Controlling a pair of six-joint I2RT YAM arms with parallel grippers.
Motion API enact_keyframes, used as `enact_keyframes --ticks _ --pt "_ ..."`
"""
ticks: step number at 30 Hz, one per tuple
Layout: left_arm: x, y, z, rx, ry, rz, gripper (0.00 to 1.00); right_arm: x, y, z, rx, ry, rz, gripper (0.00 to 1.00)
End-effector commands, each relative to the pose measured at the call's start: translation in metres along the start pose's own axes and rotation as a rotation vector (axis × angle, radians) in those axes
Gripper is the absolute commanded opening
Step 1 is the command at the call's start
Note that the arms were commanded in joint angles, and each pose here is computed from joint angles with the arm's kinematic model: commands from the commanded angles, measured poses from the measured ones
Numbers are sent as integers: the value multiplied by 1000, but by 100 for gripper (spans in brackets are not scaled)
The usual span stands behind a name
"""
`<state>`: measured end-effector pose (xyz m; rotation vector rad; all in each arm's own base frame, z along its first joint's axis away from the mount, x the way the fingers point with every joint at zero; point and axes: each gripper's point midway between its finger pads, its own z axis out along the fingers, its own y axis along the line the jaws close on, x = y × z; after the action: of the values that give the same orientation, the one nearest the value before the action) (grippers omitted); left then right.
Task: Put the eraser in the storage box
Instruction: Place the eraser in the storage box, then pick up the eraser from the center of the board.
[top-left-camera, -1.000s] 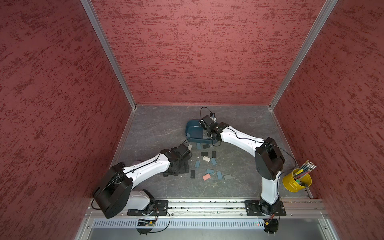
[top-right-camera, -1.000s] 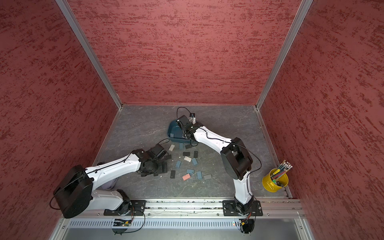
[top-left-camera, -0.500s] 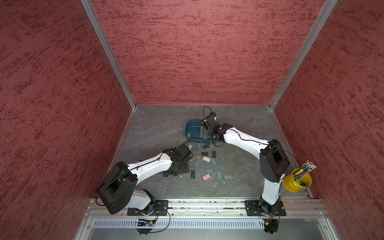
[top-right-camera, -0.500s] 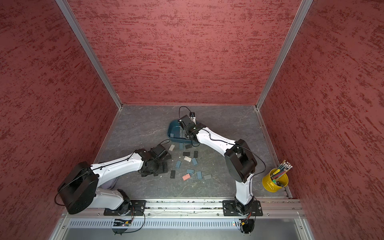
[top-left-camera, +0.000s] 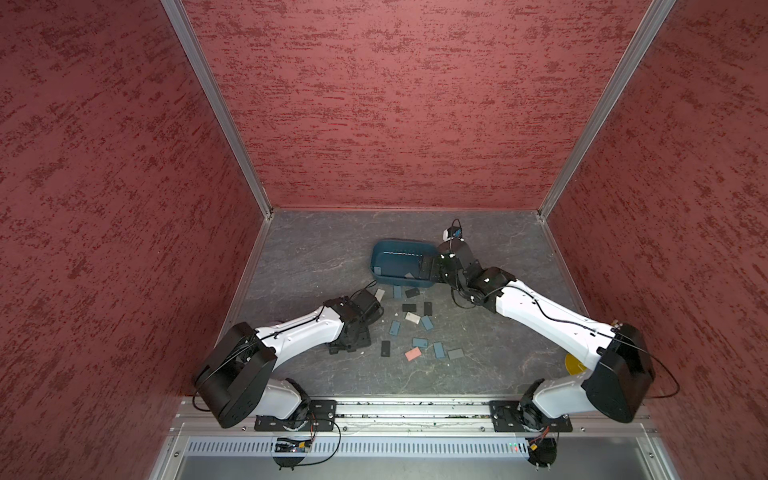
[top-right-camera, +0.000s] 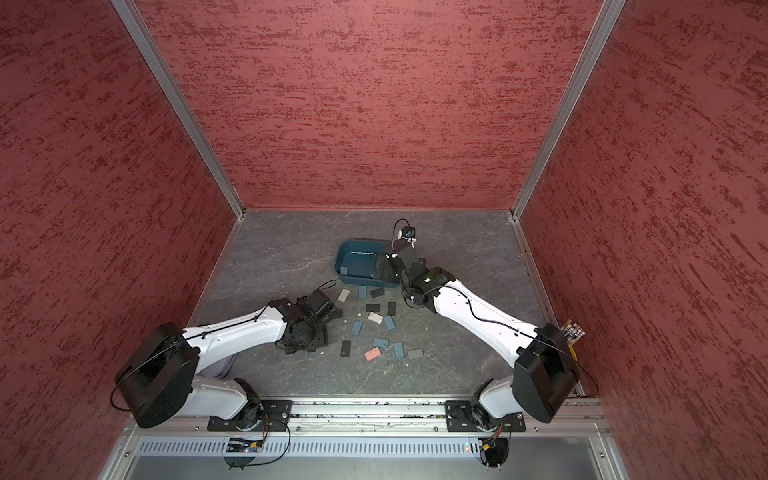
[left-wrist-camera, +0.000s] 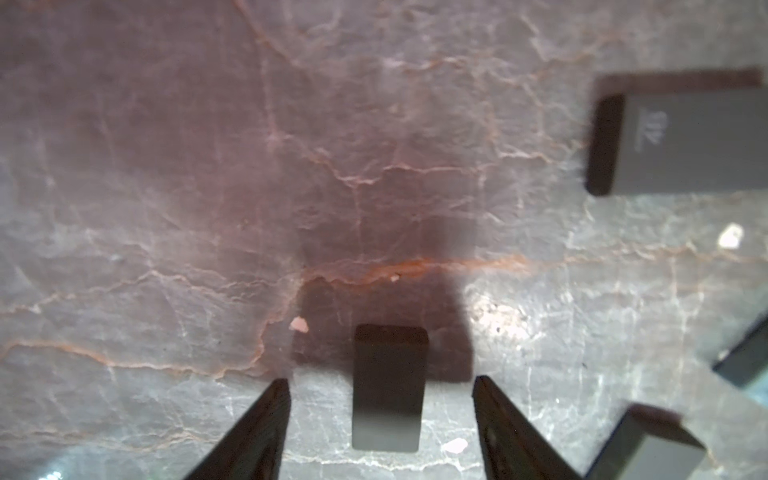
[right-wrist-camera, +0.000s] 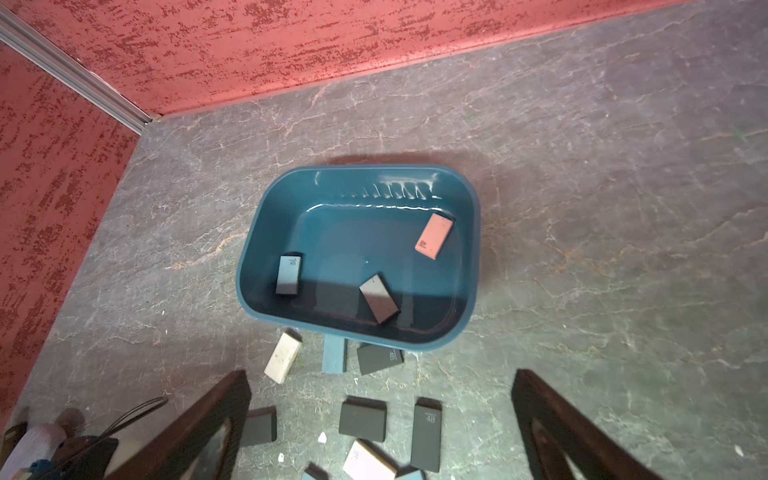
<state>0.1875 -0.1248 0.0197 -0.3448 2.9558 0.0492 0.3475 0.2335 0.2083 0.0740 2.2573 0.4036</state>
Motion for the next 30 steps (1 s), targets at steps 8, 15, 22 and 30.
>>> enact_keyframes --ticks 8,15,22,30 --pt "-2 0 2 -3 -11 -14 44 4 1 -10 -52 -17 43 99" --pt "0 0 5 -11 -2 -13 35 10 -6 -14 -44 -17 48 99" --pt "2 1 8 -12 8 -8 27 18 -14 -16 -31 -6 48 99" --pt "1 2 5 -15 2 -1 21 30 -22 -15 -12 18 49 99"
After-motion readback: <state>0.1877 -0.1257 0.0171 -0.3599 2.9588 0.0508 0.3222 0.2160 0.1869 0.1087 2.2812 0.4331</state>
